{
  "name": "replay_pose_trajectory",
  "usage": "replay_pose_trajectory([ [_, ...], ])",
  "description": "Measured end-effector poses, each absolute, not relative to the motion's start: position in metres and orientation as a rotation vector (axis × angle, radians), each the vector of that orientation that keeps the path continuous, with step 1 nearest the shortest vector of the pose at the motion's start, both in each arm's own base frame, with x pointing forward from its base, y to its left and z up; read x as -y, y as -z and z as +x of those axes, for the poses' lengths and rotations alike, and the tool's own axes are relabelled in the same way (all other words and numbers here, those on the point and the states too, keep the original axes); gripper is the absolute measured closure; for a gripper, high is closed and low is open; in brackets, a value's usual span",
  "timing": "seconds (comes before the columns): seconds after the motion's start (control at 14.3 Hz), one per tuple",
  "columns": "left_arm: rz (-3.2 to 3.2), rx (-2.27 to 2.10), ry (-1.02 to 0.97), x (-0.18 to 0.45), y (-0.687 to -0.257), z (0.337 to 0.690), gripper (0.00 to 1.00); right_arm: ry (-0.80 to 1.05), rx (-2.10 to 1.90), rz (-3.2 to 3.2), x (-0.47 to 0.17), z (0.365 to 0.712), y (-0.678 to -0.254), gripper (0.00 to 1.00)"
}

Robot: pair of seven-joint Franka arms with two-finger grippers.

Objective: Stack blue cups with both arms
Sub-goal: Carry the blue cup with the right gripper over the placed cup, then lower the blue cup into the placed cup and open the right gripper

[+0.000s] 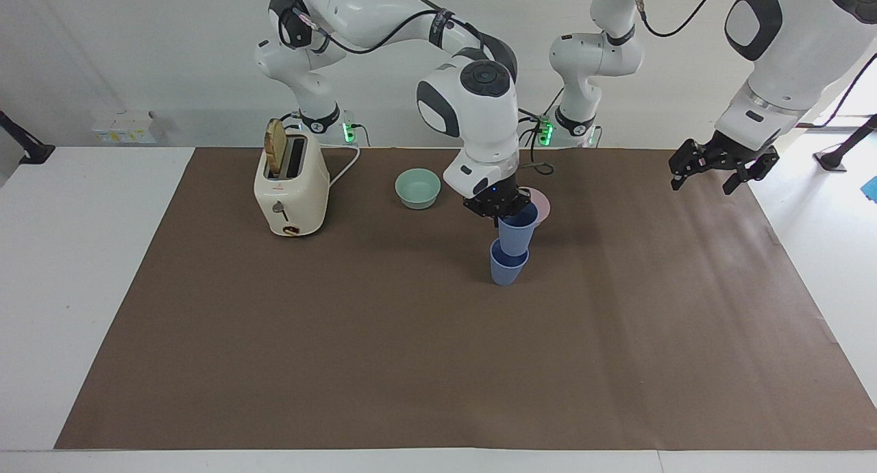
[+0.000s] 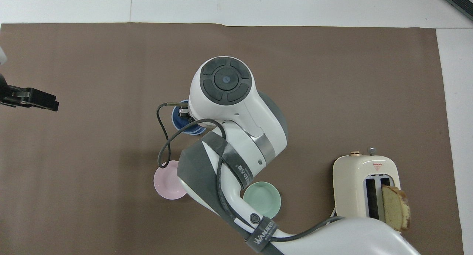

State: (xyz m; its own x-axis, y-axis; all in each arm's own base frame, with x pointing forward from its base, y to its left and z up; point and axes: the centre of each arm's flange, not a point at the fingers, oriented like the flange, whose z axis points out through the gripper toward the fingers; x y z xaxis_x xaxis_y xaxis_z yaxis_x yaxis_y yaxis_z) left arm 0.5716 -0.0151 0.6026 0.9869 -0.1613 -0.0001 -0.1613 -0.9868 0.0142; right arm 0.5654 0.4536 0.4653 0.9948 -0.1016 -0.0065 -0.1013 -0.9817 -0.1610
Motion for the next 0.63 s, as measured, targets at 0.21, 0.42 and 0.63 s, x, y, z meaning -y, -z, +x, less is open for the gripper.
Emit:
replay_pose_trajectory([
  [0.21,3.117,0.253,0.002,0.015,-0.603,0.572,0.0,-0.007,-0.158,-2.985,-0.452,0.568,-0.457,0.96],
  [0.42,3.117,0.253,0.002,0.015,-0.603,0.572,0.0,-0.02,-0.161,-2.991,-0.453,0.57,-0.449,0.96],
  [0.63,3.117,0.253,0.002,0.015,-0.603,0.572,0.0,-0.018,-0.161,-2.996,-0.454,0.573,-0.437,0.96],
])
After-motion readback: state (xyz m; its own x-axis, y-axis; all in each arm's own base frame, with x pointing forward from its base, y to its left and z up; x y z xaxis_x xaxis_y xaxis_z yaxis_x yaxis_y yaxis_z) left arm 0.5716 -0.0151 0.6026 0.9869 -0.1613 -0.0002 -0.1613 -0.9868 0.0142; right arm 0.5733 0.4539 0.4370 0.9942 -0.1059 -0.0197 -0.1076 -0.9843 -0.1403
